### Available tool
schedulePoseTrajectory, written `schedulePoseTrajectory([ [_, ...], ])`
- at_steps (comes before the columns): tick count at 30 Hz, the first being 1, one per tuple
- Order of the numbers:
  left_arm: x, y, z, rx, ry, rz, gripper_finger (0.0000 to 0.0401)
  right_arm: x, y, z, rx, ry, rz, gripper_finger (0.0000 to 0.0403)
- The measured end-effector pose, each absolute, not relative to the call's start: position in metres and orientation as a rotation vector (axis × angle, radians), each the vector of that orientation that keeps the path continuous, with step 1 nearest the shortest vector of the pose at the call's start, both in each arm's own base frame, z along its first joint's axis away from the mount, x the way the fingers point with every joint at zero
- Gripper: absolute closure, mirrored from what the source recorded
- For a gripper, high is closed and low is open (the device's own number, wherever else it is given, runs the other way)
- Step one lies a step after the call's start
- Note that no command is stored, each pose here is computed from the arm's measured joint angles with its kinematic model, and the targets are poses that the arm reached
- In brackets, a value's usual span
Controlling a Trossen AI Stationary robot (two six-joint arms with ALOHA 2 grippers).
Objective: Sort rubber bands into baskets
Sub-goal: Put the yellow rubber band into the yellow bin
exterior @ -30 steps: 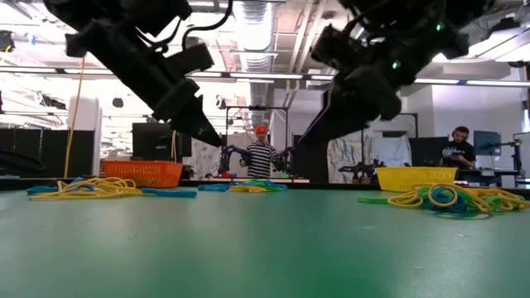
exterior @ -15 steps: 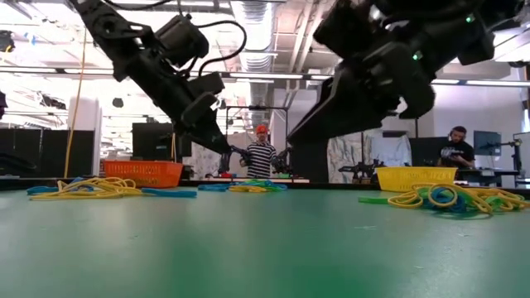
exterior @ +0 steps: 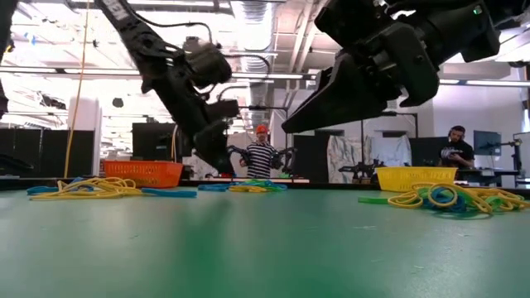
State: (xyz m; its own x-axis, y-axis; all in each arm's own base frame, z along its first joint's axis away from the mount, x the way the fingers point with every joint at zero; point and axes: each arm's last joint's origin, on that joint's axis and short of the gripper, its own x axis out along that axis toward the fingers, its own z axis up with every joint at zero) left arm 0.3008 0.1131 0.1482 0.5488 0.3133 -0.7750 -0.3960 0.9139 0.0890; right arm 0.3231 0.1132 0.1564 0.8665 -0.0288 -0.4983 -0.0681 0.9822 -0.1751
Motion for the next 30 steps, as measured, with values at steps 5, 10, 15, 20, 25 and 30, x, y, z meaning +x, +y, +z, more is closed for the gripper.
schedulePoseTrajectory([
  [5,0.317,0.122,0.148,-0.107,0.908,0.415,0.0216,0.321,0.117,0.156,-0.183,0.53,0.029,0.0235],
  [10,0.325,0.136,0.143,-0.123,0.966,0.432,0.0216,0.321,0.118,0.156,-0.191,0.531,0.033,0.0235],
  [15,0.328,0.152,0.13,-0.175,1.008,0.417,0.0219,0.321,0.117,0.155,-0.2,0.533,0.034,0.0235],
  [20,0.328,0.163,0.126,-0.209,1.009,0.41,0.027,0.321,0.118,0.155,-0.204,0.537,0.037,0.0235],
  [25,0.325,0.163,0.13,-0.192,1.01,0.38,0.0369,0.321,0.117,0.155,-0.206,0.538,0.037,0.0235],
  [30,0.323,0.153,0.147,-0.154,1.0,0.339,0.0397,0.321,0.117,0.155,-0.208,0.538,0.037,0.0235],
])
